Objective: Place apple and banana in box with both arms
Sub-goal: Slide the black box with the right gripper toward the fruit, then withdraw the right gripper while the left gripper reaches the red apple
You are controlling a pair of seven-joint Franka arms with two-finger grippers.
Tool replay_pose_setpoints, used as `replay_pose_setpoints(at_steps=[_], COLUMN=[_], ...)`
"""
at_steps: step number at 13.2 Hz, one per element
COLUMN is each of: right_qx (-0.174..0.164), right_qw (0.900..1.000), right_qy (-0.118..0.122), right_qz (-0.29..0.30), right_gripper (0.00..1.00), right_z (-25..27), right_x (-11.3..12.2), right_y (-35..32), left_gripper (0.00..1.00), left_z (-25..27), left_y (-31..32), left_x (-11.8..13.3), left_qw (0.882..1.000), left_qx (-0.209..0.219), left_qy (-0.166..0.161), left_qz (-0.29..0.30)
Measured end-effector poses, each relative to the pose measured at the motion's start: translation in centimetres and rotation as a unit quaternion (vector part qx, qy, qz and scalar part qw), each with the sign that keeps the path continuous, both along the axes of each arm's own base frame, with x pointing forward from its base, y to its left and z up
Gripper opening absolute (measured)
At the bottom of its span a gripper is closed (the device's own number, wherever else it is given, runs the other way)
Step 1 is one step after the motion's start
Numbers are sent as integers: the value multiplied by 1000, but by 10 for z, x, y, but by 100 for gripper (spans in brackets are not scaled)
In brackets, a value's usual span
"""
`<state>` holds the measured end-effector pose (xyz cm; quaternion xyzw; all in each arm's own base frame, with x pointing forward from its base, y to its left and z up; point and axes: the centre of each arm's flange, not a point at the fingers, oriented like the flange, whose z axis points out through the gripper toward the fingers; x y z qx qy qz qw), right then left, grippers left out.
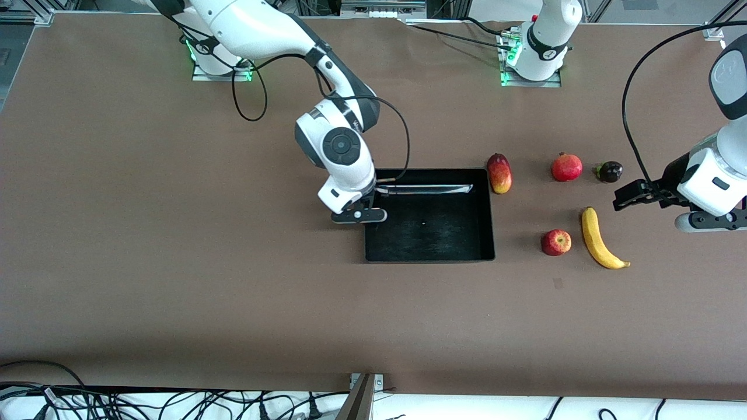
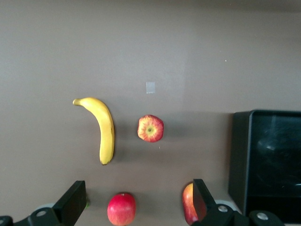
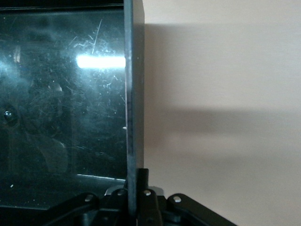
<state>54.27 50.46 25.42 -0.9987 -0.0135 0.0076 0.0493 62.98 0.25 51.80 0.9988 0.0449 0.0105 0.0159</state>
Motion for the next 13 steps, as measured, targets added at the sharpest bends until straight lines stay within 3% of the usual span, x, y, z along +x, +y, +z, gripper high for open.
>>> replay_pose_setpoints(at_steps=[6, 8, 13], right_qx=[9, 18, 45], right_qw=[1000, 999, 996], right_qy=[-22, -33, -78], right_qz=[-2, -5, -22], right_gripper=[4, 9, 59], right_z=[-38, -34, 32], right_x=[-8, -4, 25], right_y=[16, 18, 10], left_gripper=[100, 100, 100], left_z=[-58, -79, -125], left_y=[1, 1, 2], left_x=[21, 28, 41], left_qw=[1000, 1000, 999], left_qx=[1, 2, 3], left_qy=[-23, -28, -43], left_qz=[3, 4, 6])
